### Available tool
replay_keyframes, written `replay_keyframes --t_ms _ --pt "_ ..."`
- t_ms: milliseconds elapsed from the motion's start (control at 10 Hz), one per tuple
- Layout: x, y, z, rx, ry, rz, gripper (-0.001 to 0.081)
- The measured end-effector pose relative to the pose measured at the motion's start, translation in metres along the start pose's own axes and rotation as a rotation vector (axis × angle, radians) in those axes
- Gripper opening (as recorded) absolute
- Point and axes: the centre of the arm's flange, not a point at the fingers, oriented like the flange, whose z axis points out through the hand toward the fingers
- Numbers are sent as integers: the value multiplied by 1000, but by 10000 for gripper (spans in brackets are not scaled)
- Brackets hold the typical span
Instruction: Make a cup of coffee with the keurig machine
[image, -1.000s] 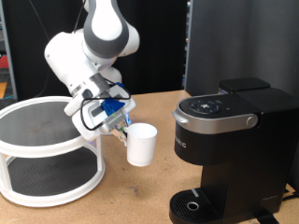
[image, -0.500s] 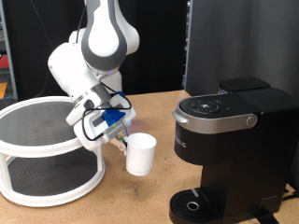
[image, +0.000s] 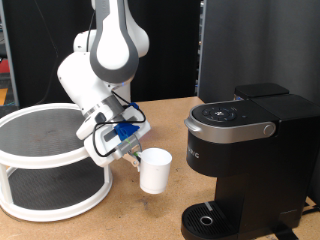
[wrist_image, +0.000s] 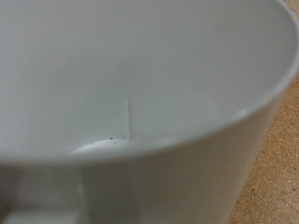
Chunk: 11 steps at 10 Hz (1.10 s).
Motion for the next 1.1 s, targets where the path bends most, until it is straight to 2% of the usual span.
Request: replay_keyframes --t_ms 1100 --pt "32 -37 63 5 70 25 61"
